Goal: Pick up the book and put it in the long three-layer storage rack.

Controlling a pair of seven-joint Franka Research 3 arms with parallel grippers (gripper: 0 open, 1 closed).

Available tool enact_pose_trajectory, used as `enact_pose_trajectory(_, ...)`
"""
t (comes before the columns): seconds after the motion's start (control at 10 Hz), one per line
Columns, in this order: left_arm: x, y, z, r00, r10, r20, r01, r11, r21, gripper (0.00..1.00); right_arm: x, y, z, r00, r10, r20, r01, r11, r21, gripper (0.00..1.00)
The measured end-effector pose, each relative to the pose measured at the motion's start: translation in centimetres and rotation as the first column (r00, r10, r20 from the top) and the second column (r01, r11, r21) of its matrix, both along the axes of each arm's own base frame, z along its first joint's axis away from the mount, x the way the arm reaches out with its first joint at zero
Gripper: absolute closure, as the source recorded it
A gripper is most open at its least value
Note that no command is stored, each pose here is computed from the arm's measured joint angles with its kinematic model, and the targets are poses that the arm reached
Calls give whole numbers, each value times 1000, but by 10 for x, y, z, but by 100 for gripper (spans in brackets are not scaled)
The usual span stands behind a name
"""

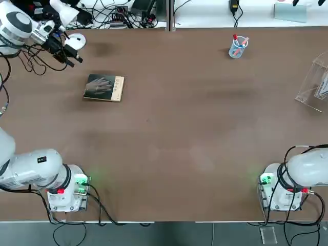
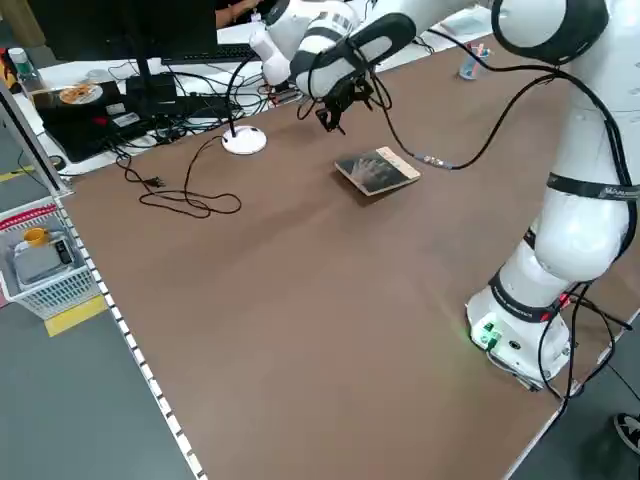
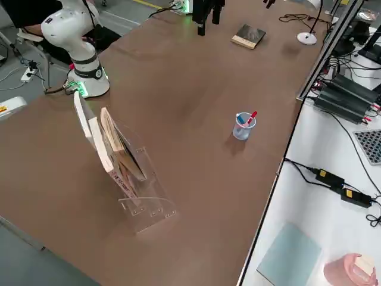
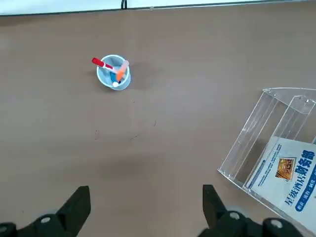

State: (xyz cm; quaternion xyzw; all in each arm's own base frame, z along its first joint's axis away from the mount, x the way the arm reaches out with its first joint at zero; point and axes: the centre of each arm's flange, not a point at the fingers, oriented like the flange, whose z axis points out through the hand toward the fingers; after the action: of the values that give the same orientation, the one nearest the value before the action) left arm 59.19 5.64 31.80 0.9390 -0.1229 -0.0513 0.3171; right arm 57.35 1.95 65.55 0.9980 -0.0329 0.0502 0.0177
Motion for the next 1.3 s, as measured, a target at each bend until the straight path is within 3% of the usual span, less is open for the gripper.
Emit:
enact_pose_trajectory(0.7,-21,54,-46,998,-36,59,43,992,-116,1,1,0,1,1000,0,6,0,1000,0,0)
enact_pose_trajectory(1.0,-28,59,-83,996,-42,83,58,977,-204,3,1,0,1,1000,0,8,0,1000,0,0)
enact_pose_trajectory(1.3,-30,57,-105,996,-52,79,70,969,-235,3,2,0,2,1000,1,19,-1,1000,1,0)
